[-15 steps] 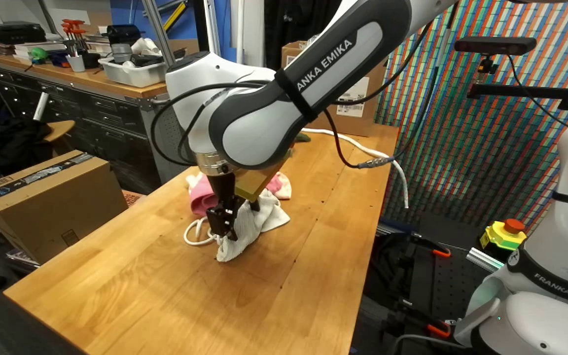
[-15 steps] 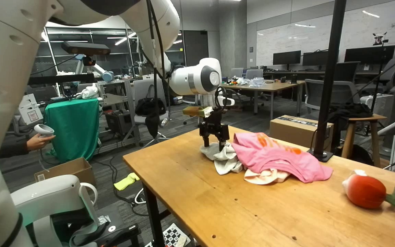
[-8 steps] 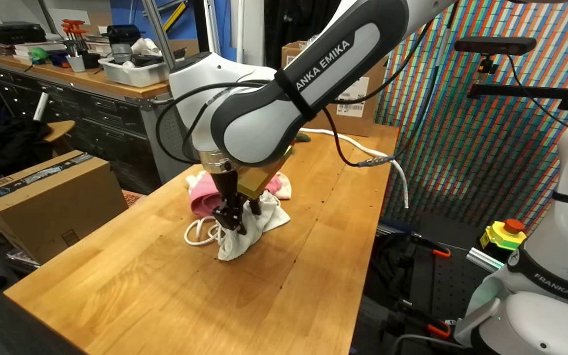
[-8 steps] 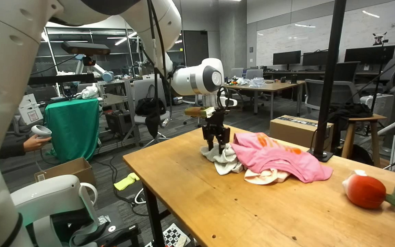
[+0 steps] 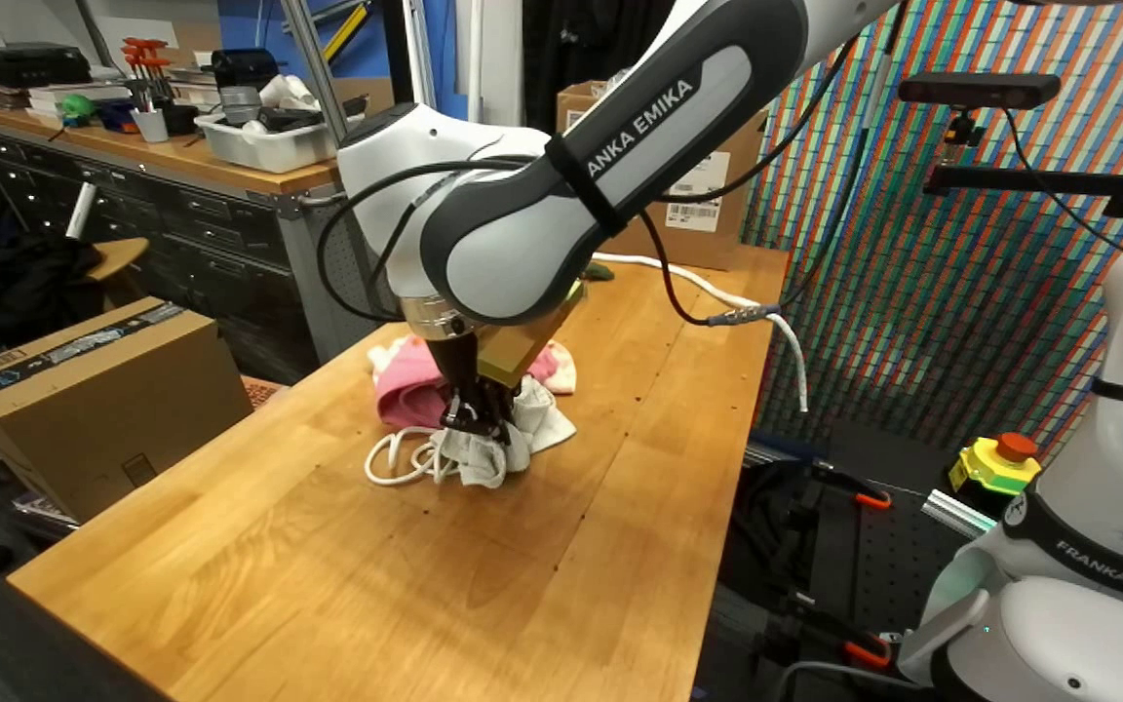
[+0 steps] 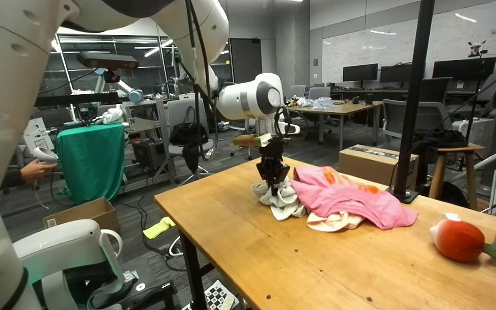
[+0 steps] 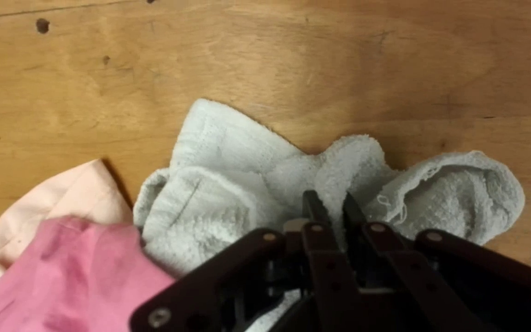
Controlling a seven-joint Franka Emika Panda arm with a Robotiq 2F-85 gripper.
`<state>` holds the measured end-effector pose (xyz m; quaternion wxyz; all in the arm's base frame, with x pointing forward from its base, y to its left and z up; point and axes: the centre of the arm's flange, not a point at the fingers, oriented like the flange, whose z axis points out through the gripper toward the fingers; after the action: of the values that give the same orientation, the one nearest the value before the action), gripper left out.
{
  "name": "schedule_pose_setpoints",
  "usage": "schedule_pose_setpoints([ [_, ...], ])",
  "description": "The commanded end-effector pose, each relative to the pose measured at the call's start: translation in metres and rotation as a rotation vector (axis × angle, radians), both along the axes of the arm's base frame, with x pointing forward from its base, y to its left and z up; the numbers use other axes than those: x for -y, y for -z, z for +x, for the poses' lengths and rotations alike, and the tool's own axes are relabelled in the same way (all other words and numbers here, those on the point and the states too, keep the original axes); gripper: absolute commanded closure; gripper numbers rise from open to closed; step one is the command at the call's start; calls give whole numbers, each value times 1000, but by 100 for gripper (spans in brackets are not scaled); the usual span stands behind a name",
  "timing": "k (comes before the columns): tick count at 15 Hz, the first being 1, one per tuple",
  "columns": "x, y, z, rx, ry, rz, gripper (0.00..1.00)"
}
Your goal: Put all the items on the table separately
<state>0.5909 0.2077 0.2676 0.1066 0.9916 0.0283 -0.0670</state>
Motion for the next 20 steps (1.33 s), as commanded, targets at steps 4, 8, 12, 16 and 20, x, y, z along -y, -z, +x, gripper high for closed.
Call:
schedule_pose_setpoints([
  [4, -11, -35, -30, -69, -77, -10, 92],
  [8, -33, -53, -65, -126, -166, 31, 93],
  [12, -60, -59, -99, -151, -237, 69, 93],
  [16, -84, -55, -130, -176, -293, 86, 93],
  [20, -112, -48, -160, -219, -327, 127, 93],
])
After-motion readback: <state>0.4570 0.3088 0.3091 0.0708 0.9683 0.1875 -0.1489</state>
